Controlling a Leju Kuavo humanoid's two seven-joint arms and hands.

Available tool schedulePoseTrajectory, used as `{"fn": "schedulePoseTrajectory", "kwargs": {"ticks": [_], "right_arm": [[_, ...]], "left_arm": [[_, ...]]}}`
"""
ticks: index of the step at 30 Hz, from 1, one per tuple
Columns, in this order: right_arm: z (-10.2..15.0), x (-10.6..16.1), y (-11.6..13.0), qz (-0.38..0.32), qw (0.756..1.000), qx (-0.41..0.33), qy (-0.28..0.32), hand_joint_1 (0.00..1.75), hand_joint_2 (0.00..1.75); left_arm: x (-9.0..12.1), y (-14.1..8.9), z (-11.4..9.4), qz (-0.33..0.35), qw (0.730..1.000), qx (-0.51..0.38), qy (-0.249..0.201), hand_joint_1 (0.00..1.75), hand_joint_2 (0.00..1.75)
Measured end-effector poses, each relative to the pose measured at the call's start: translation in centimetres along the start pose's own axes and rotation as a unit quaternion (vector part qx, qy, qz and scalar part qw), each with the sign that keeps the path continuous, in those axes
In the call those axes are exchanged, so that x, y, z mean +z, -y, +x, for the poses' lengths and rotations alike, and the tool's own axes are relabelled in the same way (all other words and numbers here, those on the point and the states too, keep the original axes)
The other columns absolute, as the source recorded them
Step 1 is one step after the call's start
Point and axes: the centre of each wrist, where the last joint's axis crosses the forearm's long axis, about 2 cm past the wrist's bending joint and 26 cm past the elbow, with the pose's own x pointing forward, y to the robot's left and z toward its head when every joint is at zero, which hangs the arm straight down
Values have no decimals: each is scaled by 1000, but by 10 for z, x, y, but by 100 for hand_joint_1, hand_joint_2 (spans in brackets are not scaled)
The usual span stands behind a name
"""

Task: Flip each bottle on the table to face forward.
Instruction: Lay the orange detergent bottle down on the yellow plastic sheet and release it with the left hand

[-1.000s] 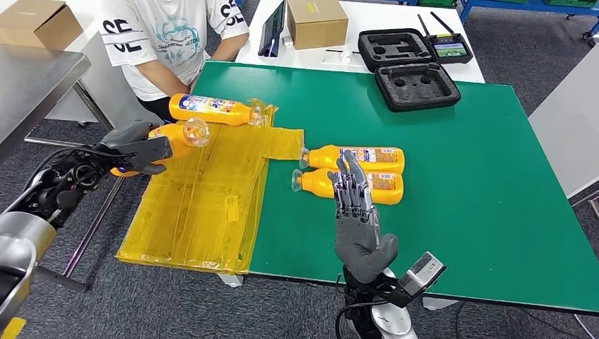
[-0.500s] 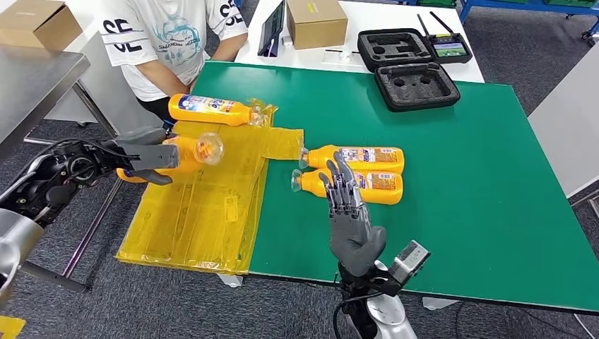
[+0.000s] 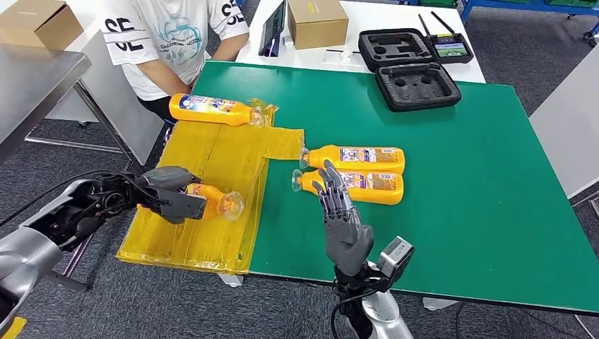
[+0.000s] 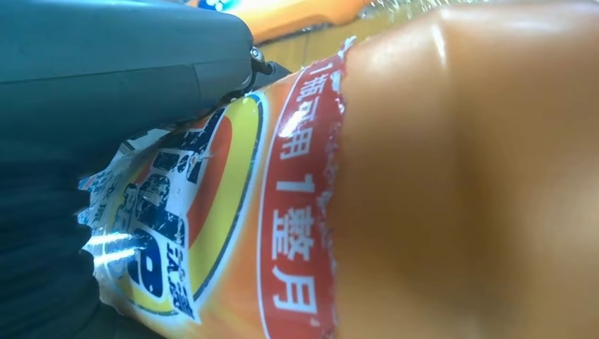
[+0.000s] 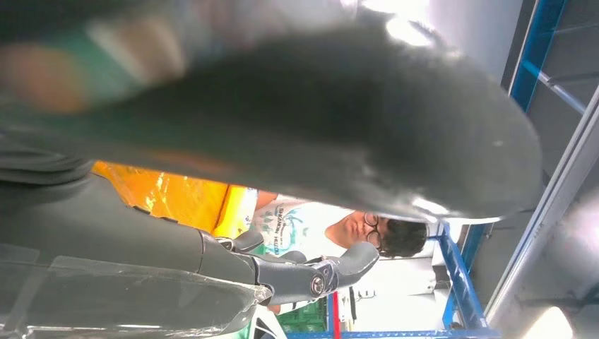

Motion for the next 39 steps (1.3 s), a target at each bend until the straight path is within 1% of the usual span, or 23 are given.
{"fn": "schedulePoseTrajectory", "kwargs": {"ticks": [5, 10, 14, 17, 21, 27, 34, 36, 37, 39], "right_arm": [[-1, 2, 0, 0, 1000, -1, -4, 0, 0], [-2, 2, 1, 2, 1000, -2, -6, 0, 0], [-3, -1, 3, 5, 1000, -2, -9, 0, 0], [-5, -4, 4, 5, 1000, -3, -8, 0, 0], [-6, -7, 6, 6, 1000, -4, -8, 0, 0], [-8, -9, 7, 9, 1000, -3, -11, 0, 0], [-9, -9, 7, 9, 1000, -3, -15, 0, 0], [-10, -8, 7, 9, 1000, -3, -16, 0, 0], [-10, -9, 7, 10, 1000, -3, -16, 0, 0], [-10, -9, 6, 10, 1000, -3, -16, 0, 0]], "left_arm": [[-4, 15, 2, -11, 1000, -3, 1, 162, 175], [-7, 23, 3, -12, 1000, -17, -3, 164, 175], [-12, 31, 7, -11, 999, -48, -20, 164, 175], [-16, 41, 7, -11, 996, -75, -37, 166, 175], [-21, 53, 7, -9, 995, -90, -45, 166, 175], [-27, 59, 7, -7, 994, -98, -52, 166, 175], [-29, 61, 6, -8, 994, -96, -55, 166, 175], [-29, 61, 6, -9, 994, -95, -56, 164, 175], [-29, 61, 6, -10, 994, -96, -56, 160, 175], [-29, 61, 6, -12, 993, -99, -58, 145, 175]]}}
